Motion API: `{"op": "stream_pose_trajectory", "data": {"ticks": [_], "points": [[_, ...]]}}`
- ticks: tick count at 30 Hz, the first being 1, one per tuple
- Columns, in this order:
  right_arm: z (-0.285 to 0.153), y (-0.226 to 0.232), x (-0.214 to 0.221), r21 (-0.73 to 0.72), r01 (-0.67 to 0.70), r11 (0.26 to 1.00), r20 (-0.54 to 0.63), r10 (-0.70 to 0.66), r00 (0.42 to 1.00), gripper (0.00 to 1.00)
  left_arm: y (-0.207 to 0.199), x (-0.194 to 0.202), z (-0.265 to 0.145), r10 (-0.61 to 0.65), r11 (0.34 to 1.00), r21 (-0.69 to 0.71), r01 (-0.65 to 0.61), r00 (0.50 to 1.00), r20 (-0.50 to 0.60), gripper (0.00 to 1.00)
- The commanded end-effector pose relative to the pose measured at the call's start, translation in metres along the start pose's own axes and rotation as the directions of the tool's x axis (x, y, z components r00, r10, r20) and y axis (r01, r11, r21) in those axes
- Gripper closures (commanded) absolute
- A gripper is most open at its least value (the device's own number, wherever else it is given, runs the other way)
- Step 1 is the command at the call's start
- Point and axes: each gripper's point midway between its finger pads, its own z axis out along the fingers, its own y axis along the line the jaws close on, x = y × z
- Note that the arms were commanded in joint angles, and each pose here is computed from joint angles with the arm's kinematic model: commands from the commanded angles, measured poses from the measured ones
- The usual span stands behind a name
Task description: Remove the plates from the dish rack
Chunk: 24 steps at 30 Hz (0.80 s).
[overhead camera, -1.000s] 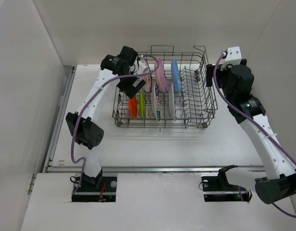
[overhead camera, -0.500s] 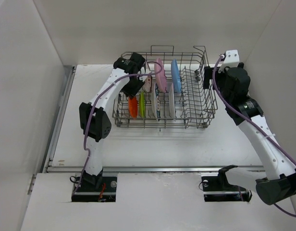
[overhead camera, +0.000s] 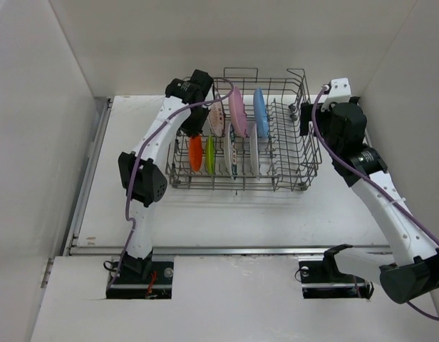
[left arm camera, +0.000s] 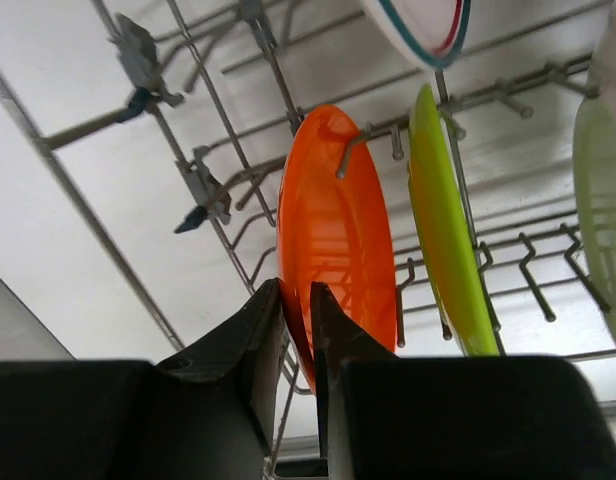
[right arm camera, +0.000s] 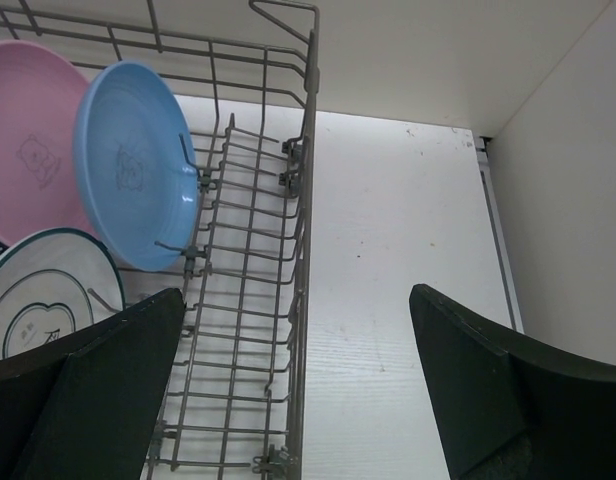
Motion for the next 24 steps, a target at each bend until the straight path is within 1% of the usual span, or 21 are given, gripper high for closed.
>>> {"op": "stream_pose_trajectory", "data": {"ticks": [1,2,4,5,6,8,10,12,13,15,16,17,19,20,21,22,23,24], "points": [[-0.013,-0.002,-0.031,-0.005,-0.040,0.999,0.081,0.040,0.996,0.00,0.007,-0.020,-0.076,-0.039,0.999,-0.004,0.041,0.978,0.204,1.00],[-0.015,0.000,-0.038,-0.014,-0.043,0.999,0.096,0.044,0.994,0.00,0.016,-0.022,-0.084,-0.043,0.997,-0.048,0.056,0.971,0.234,1.00],[-0.020,0.005,-0.054,-0.059,-0.050,0.997,0.131,0.057,0.990,0.00,0.026,-0.028,-0.098,-0.051,0.993,-0.089,0.080,0.956,0.291,1.00],[-0.022,0.008,-0.060,-0.080,-0.051,0.996,0.143,0.062,0.988,0.00,0.036,-0.029,-0.114,-0.057,0.986,-0.126,0.105,0.940,0.335,1.00],[-0.024,0.011,-0.065,-0.104,-0.050,0.993,0.154,0.066,0.986,0.00,0.041,-0.029,-0.121,-0.060,0.982,-0.146,0.118,0.933,0.354,1.00],[-0.030,0.025,-0.076,-0.192,-0.039,0.981,0.179,0.074,0.981,0.00,0.052,-0.033,-0.140,-0.069,0.971,-0.180,0.158,0.905,0.421,1.00],[-0.035,0.044,-0.080,-0.290,-0.020,0.957,0.193,0.079,0.978,0.00,0.079,-0.036,-0.172,-0.063,0.947,-0.241,0.212,0.859,0.509,1.00],[-0.039,0.056,-0.083,-0.347,-0.007,0.938,0.204,0.083,0.975,0.00,0.104,-0.033,-0.199,-0.086,0.925,-0.257,0.279,0.814,0.574,1.00],[-0.038,0.060,-0.088,-0.363,-0.003,0.932,0.223,0.090,0.971,0.00,0.131,-0.026,-0.204,-0.125,0.901,-0.270,0.340,0.799,0.589,1.00],[-0.038,0.071,-0.091,-0.409,0.009,0.912,0.229,0.093,0.969,0.00,0.152,-0.014,-0.205,-0.168,0.893,-0.250,0.375,0.792,0.588,1.00],[-0.039,0.073,-0.095,-0.421,0.013,0.907,0.241,0.098,0.965,0.00,0.168,0.000,-0.207,-0.226,0.889,-0.202,0.411,0.776,0.589,1.00],[-0.038,0.081,-0.097,-0.452,0.022,0.892,0.240,0.098,0.966,0.00,0.174,0.014,-0.191,-0.270,0.887,-0.179,0.426,0.792,0.547,1.00],[-0.036,0.091,-0.104,-0.492,0.035,0.870,0.245,0.100,0.964,0.00,0.181,0.038,-0.177,-0.346,0.885,-0.105,0.455,0.790,0.505,1.00],[-0.035,0.098,-0.101,-0.516,0.041,0.856,0.237,0.097,0.967,0.00,0.183,0.055,-0.149,-0.413,0.882,-0.029,0.470,0.802,0.432,1.00],[-0.039,0.106,-0.105,-0.557,0.041,0.829,0.237,0.112,0.965,0.00,0.184,0.065,-0.134,-0.437,0.880,0.000,0.474,0.811,0.389,1.00],[-0.041,0.109,-0.106,-0.574,0.034,0.818,0.224,0.116,0.968,0.00,0.185,0.072,-0.122,-0.435,0.887,0.016,0.461,0.825,0.361,1.00],[-0.037,0.112,-0.102,-0.579,0.010,0.815,0.200,0.130,0.971,0.00,0.189,0.081,-0.111,-0.456,0.882,0.048,0.469,0.825,0.334,1.00],[-0.037,0.113,-0.103,-0.583,-0.008,0.813,0.191,0.146,0.971,0.00,0.188,0.093,-0.090,-0.467,0.880,0.056,0.472,0.836,0.288,1.00]]}}
